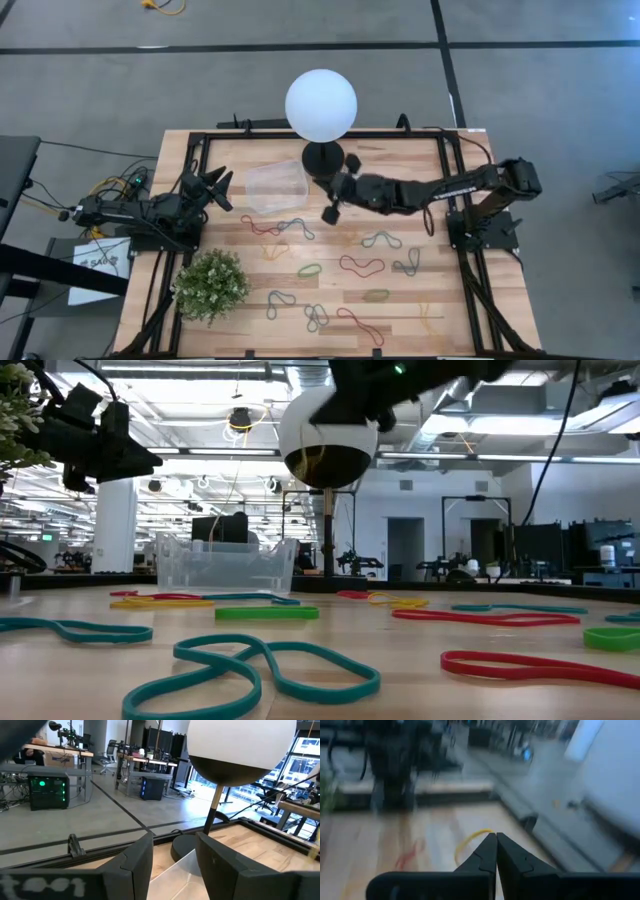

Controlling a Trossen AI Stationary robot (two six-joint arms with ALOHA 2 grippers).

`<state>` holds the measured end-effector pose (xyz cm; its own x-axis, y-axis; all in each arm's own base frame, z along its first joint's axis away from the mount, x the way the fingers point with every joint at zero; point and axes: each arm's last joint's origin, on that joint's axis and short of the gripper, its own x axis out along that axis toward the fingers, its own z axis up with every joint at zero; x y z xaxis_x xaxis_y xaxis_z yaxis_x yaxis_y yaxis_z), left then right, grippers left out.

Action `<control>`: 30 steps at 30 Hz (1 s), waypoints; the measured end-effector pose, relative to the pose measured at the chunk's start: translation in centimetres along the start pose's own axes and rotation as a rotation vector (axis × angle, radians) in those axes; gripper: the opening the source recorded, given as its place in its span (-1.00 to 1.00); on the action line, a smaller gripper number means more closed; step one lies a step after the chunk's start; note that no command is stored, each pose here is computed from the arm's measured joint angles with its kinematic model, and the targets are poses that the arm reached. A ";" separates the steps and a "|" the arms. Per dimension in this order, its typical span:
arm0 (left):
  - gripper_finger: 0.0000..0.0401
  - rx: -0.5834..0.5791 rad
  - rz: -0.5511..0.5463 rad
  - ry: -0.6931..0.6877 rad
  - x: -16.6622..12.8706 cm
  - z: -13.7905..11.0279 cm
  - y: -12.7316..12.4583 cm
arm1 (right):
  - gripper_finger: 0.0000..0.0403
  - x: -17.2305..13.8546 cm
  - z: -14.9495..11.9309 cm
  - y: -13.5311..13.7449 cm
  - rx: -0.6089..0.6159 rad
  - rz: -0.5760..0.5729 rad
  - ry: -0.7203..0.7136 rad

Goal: Pick and place items into bin
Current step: Put the yellow rubber band into the transparent bin

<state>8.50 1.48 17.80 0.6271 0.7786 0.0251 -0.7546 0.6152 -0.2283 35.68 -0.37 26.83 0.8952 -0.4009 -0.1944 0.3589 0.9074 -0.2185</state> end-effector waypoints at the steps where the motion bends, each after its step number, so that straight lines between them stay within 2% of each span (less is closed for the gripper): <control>1: -0.31 0.000 0.000 0.000 0.0 0.0 0.0 | -1.00 0.2 0.6 -0.3 0.004 -0.002 -0.016; 4: -0.31 0.000 0.000 0.000 0.0 0.0 0.0 | -1.00 0.7 1.8 -1.4 0.023 0.028 -0.055; 6: -0.31 0.001 0.000 0.000 0.0 0.0 0.0 | -1.00 1.1 1.8 -1.9 0.030 0.054 -0.059; 10: -0.31 0.006 0.001 0.000 0.0 0.0 0.0 | -1.00 2.9 -0.1 -2.5 0.043 0.044 -0.016; 12: -0.31 0.005 0.000 -0.001 0.0 0.0 0.0 | -1.00 4.1 -0.8 -2.6 0.057 0.030 -0.044; 16: -0.31 -0.004 -0.001 -0.007 0.0 0.1 0.0 | -1.00 6.9 -3.7 -2.1 0.066 0.025 -0.061; 20: -0.31 -0.004 -0.001 -0.007 0.0 0.1 0.0 | -1.00 8.7 -4.6 -1.7 0.082 0.016 -0.108; 30: -0.31 -0.008 0.000 -0.009 0.0 0.1 0.0 | -1.00 13.1 -7.4 0.5 0.034 0.047 0.053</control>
<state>8.49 1.48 17.94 0.6255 0.7795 0.0342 -0.7529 0.6145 -0.2357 45.66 -6.09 17.09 0.8964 -0.3628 -0.2545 0.3261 0.9289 -0.1756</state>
